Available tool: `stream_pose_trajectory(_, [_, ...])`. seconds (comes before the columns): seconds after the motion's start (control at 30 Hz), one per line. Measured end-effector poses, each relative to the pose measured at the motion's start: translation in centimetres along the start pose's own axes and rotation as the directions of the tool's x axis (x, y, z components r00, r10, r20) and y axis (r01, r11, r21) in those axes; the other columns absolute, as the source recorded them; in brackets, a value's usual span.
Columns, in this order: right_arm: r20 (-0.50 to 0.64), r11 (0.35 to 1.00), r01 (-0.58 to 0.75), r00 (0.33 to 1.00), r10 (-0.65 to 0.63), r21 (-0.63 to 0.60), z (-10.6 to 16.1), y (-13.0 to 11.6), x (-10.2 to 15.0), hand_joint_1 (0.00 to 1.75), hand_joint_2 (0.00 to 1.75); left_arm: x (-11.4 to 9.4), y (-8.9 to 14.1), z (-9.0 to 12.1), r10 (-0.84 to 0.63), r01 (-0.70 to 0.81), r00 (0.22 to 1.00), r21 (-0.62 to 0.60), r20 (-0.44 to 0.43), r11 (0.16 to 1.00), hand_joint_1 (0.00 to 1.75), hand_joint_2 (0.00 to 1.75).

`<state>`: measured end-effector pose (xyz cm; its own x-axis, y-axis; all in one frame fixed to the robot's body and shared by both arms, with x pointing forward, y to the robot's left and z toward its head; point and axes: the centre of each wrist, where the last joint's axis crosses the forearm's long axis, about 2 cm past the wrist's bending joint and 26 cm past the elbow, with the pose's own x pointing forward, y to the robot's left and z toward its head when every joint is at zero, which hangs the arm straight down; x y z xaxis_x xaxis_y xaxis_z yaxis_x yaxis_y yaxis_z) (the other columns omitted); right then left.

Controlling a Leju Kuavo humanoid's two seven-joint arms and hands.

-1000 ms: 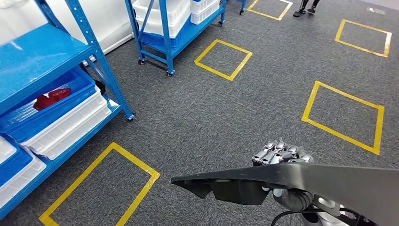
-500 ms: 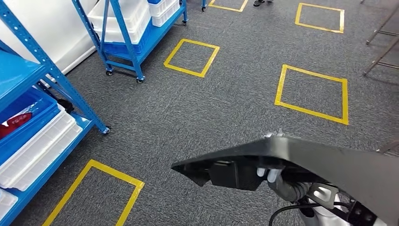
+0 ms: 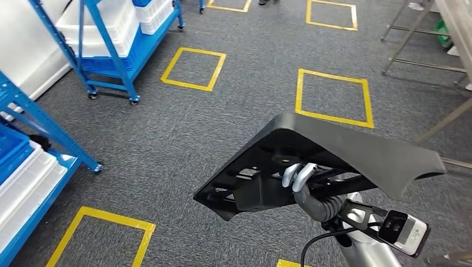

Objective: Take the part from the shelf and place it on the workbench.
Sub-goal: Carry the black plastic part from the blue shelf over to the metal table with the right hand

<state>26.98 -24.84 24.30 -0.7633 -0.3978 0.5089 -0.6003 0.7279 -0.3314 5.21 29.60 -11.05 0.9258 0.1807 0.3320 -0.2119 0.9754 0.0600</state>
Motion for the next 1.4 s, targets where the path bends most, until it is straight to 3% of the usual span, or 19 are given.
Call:
stream_pose_trajectory(0.63, [0.018,0.995,0.101,0.995,-0.100,-0.026,0.1,2.2,0.1,1.75,1.75,-0.3,0.2,0.0,0.019,-0.019,1.000,0.015,0.006,1.000,0.00,1.75])
stream_pose_trajectory(1.4, [-0.008,0.992,0.113,0.994,-0.113,-0.065,2.3,2.0,1.2,1.75,1.75,0.3,0.6,-0.1,0.013,-0.013,0.999,0.014,0.031,1.000,0.00,1.75])
